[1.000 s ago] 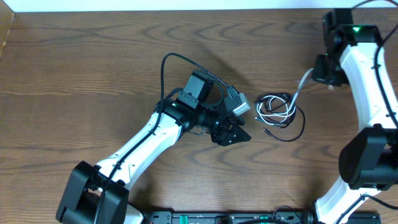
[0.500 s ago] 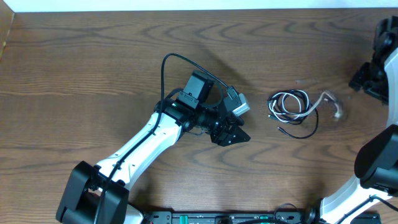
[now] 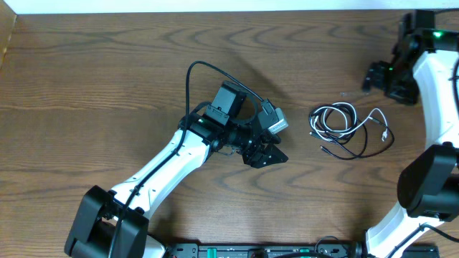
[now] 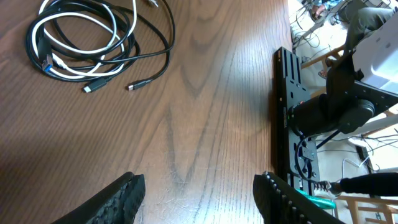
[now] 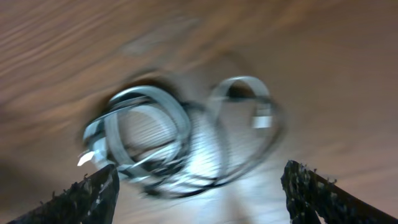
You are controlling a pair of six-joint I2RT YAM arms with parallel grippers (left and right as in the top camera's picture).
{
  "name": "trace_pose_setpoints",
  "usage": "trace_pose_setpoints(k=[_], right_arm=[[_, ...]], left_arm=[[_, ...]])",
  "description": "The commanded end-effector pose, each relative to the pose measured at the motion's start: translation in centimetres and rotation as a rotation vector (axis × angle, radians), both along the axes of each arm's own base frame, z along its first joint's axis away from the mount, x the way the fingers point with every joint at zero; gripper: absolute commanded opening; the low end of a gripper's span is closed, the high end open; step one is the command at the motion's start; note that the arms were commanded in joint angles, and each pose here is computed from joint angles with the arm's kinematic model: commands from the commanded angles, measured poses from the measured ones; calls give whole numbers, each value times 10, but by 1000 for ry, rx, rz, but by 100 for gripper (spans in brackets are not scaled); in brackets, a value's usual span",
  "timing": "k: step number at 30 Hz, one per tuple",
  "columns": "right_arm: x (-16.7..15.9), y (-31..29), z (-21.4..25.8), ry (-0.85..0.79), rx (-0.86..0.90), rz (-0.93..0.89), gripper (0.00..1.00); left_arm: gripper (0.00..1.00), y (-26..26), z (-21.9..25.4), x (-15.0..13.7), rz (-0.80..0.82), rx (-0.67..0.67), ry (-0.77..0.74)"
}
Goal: Untangle cables
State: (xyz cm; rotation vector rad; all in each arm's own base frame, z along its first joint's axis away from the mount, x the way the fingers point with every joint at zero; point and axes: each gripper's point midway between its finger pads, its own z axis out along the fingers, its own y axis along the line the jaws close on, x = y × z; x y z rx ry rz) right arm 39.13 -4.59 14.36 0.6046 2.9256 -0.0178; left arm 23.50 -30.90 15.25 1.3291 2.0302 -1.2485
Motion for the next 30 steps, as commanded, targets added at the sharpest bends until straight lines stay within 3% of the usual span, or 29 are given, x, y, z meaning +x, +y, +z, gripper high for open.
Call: trace_pose_setpoints(k=[1,10,30], right_arm=[[4,40,4,-18,106,64,78],[-16,59,-29,61,-87,-28,76],[-61,57,-102,180,-108,-150,77]], left_arm=[[61,0,0,-1,-7,4,-18],[61,4,-7,6,28,46,-39],[61,9,-16,13,92,108,-23]])
